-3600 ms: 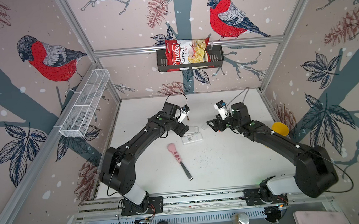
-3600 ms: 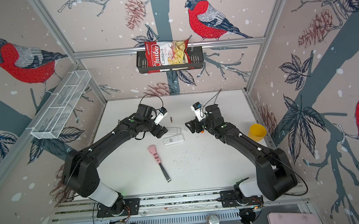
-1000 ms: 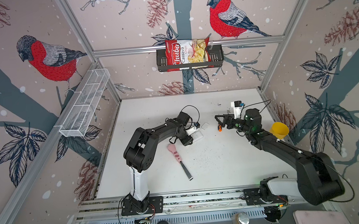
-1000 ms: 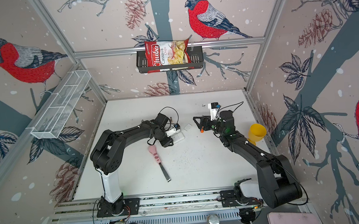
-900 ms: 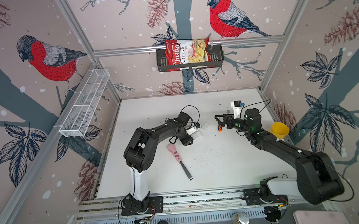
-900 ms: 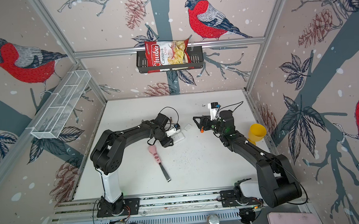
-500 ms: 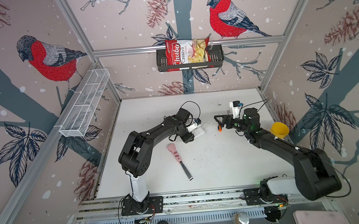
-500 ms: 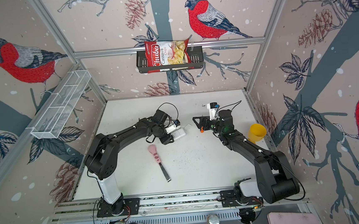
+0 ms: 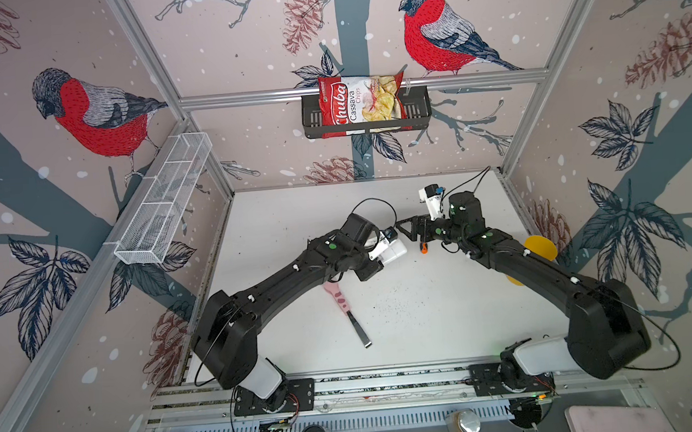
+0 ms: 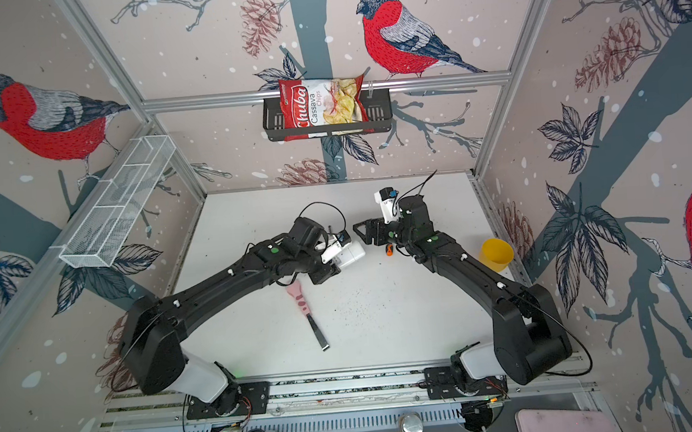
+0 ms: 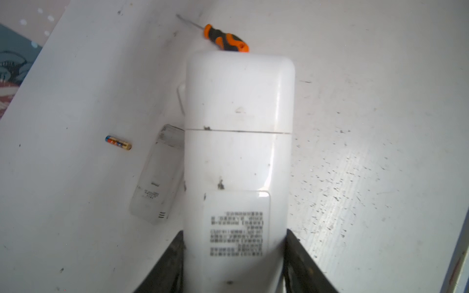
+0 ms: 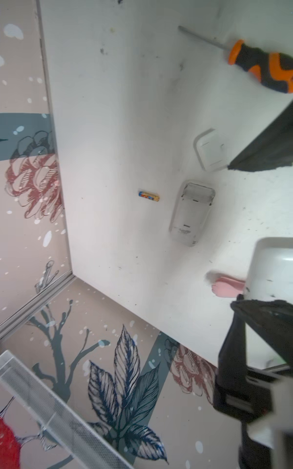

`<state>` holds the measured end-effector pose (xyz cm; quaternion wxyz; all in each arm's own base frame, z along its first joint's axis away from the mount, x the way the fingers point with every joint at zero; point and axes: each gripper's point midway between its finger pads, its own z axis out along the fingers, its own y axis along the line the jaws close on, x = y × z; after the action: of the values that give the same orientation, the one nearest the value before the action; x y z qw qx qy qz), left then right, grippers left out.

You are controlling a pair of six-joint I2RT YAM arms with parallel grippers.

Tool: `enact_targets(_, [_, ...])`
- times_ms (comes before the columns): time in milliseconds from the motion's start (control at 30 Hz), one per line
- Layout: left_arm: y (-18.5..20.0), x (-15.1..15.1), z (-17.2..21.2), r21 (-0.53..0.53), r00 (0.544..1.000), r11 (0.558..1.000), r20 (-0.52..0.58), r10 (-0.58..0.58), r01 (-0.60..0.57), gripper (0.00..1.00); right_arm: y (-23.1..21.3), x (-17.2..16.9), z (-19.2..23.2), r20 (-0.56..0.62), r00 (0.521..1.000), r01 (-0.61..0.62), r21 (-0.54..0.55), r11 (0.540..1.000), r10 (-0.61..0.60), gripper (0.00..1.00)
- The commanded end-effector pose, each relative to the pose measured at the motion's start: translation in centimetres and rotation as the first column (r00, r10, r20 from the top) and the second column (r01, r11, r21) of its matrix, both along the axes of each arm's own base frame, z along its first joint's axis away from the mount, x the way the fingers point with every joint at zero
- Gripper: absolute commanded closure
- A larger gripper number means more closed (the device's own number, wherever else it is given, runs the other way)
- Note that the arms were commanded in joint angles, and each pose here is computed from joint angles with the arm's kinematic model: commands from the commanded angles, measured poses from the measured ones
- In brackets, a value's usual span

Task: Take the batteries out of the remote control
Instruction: 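Lift the closed remote with the left gripper while the right gripper grasps it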

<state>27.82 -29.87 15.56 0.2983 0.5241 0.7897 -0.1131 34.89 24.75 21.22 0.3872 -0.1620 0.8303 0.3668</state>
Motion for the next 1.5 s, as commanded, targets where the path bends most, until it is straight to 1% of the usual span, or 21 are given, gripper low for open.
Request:
enact_targets(0, [-0.7, 0.2, 1.3, -0.037, 0.997, 0.999, 0.073, 0.033, -0.031, 0.60, -0.4, -1.7, -1.3, -0.052, 0.998, -0.036, -0.079, 0.996, 0.032, 0.22])
enact_targets(67, [-0.9, 0.3, 1.7, -0.051, 0.997, 0.998, 0.065, 0.043, -0.040, 0.60, -0.4, -2.3, -1.1, -0.067, 0.996, -0.060, -0.088, 0.994, 0.054, 0.24])
enact_targets(200, [-0.9, 0.6, 1.4, -0.038, 0.997, 0.998, 0.063, 0.050, -0.048, 0.61, -0.5, -3.2, -1.0, -0.102, 0.992, -0.084, -0.119, 0.989, 0.072, 0.27])
enact_targets(267, [-0.9, 0.8, 1.3, -0.039, 0.997, 0.998, 0.062, 0.053, -0.051, 0.62, -0.4, -3.8, -1.1, -0.120, 0.988, -0.107, -0.117, 0.987, 0.093, 0.30])
enact_targets(367, [-0.7, 1.3, 1.2, -0.049, 0.997, 0.997, 0.048, 0.065, -0.063, 0.63, -0.1, -4.5, -1.0, -0.126, 0.984, -0.140, -0.105, 0.985, 0.126, 0.36])
enact_targets(433, [-0.6, 1.7, 1.3, -0.062, 0.996, 0.995, 0.045, 0.076, -0.073, 0.63, 0.1, -4.6, -1.1, -0.128, 0.983, -0.148, -0.105, 0.983, 0.134, 0.38])
enact_targets(533, [-0.5, 2.2, 1.3, -0.069, 0.995, 0.994, 0.043, 0.089, -0.086, 0.63, 0.5, -4.8, -1.6, -0.150, 0.976, -0.177, -0.103, 0.979, 0.161, 0.37])
enact_targets(633, [-0.4, 2.6, 1.4, -0.080, 0.995, 0.993, 0.037, 0.095, -0.092, 0.64, 1.1, -5.1, -1.9, -0.156, 0.970, -0.204, -0.096, 0.974, 0.187, 0.29])
enact_targets(667, [-0.5, 2.6, 1.4, -0.082, 0.995, 0.993, 0.036, 0.092, -0.089, 0.64, 1.4, -5.1, -2.0, -0.156, 0.969, -0.208, -0.097, 0.973, 0.191, 0.28])
enact_targets(833, [-0.6, 2.7, 1.7, -0.094, 0.995, 0.992, 0.033, 0.093, -0.089, 0.65, 1.9, -4.7, -2.4, -0.161, 0.967, -0.216, -0.097, 0.971, 0.199, 0.27])
enact_targets(1033, [-0.8, 2.5, 2.0, -0.113, 0.996, 0.990, 0.025, 0.081, -0.078, 0.65, 2.2, -3.9, -2.5, -0.150, 0.974, -0.191, -0.140, 0.971, 0.170, 0.30])
enact_targets(1167, [-0.9, 2.5, 2.2, -0.119, 0.996, 0.990, 0.025, 0.081, -0.078, 0.65, 2.6, -3.4, -2.7, -0.151, 0.974, -0.193, -0.141, 0.971, 0.172, 0.36])
enact_targets(1467, [-0.8, 2.4, 2.1, -0.117, 0.996, 0.990, 0.020, 0.083, -0.080, 0.65, 2.1, -2.6, -3.2, -0.136, 0.982, -0.154, -0.192, 0.969, 0.130, 0.50])
